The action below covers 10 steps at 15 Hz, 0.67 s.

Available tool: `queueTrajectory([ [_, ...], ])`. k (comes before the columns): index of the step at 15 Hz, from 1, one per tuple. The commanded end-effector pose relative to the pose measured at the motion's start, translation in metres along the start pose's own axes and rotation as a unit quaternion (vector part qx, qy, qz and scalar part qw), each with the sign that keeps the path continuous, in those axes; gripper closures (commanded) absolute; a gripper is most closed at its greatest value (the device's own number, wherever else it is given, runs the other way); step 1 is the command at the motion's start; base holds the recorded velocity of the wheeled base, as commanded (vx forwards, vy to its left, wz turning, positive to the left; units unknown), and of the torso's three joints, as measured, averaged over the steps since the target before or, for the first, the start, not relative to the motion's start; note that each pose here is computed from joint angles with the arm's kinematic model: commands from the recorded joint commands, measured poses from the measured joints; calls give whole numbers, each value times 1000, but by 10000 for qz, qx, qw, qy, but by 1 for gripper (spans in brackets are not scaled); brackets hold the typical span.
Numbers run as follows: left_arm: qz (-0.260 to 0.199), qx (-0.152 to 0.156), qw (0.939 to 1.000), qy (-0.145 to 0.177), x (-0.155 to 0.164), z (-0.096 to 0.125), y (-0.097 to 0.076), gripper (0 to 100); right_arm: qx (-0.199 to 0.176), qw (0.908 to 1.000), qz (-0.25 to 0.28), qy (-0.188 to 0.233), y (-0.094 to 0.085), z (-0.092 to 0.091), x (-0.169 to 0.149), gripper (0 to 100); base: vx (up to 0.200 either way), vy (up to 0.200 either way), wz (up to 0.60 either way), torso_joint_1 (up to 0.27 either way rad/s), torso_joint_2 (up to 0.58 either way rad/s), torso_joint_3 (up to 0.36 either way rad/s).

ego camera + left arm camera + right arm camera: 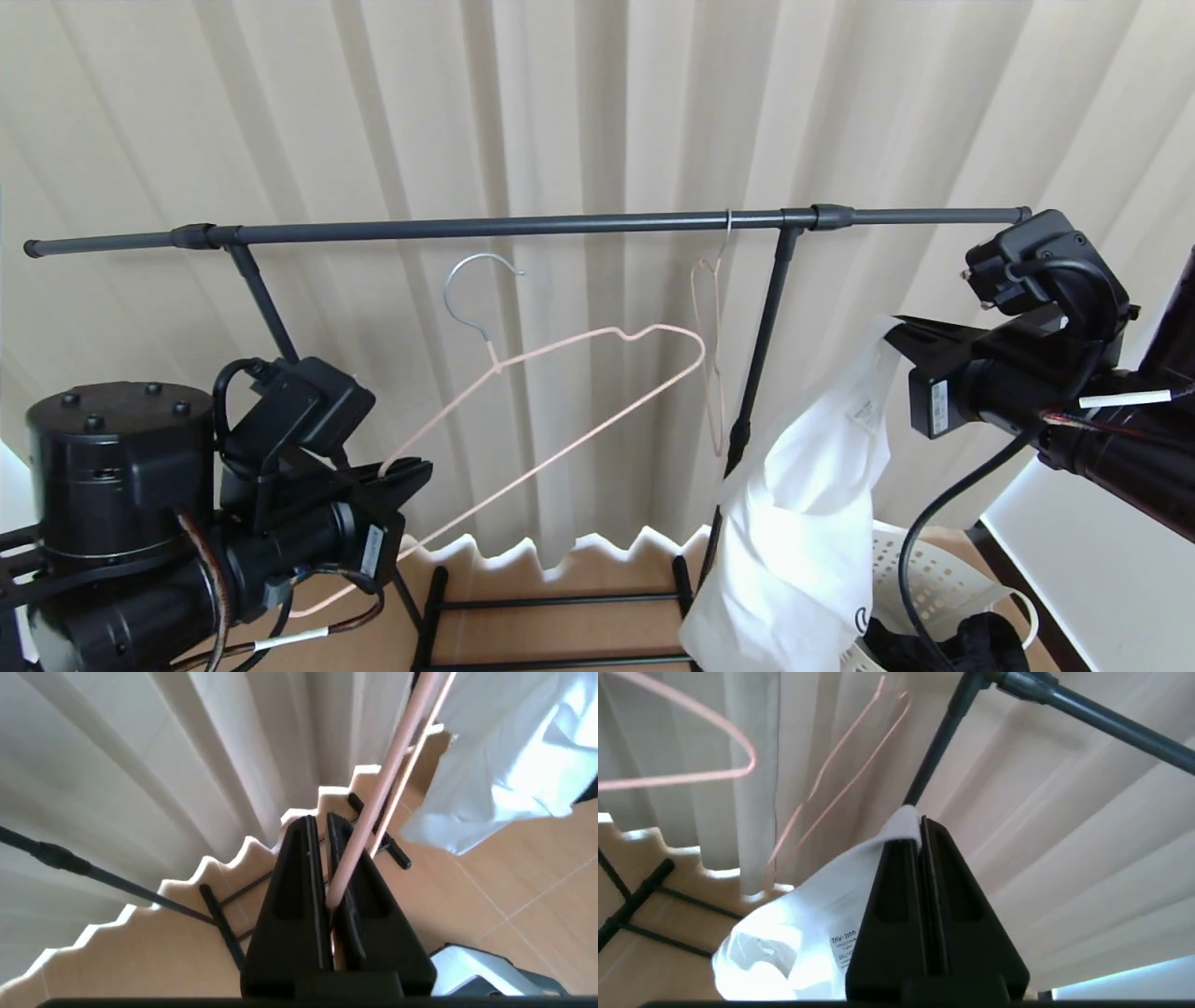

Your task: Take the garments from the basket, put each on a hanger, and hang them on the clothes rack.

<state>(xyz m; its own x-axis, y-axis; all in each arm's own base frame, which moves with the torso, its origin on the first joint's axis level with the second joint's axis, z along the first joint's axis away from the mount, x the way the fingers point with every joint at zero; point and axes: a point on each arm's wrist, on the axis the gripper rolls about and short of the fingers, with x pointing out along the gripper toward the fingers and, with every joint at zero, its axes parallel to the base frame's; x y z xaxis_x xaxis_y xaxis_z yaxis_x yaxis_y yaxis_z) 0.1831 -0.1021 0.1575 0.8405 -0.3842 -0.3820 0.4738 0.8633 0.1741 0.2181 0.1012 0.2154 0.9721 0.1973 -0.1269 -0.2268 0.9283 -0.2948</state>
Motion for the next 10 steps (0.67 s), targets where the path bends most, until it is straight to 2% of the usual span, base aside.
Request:
queueTrajectory([
  [1,-65,77,9999,-123,-11,-1,0,100,13,9998,-158,82,-6,-2,7,100,0,0,0,0,0,0],
  [3,-257,194,9994,-136,-13,-3,-5,100,38,9987,-474,199,-13,-5,19,100,0,0,0,0,0,0],
  [5,-534,243,9981,-178,-13,-2,-11,100,40,9975,-655,264,-13,-4,27,100,0,0,0,0,0,0],
  [9,-849,321,9955,-265,-11,4,-22,100,49,9969,-738,279,-13,-4,31,100,0,0,0,0,0,0],
  [10,-1059,390,9933,-240,-1,9,-33,100,57,9968,-745,280,-13,-4,31,100,0,0,0,0,0,0],
])
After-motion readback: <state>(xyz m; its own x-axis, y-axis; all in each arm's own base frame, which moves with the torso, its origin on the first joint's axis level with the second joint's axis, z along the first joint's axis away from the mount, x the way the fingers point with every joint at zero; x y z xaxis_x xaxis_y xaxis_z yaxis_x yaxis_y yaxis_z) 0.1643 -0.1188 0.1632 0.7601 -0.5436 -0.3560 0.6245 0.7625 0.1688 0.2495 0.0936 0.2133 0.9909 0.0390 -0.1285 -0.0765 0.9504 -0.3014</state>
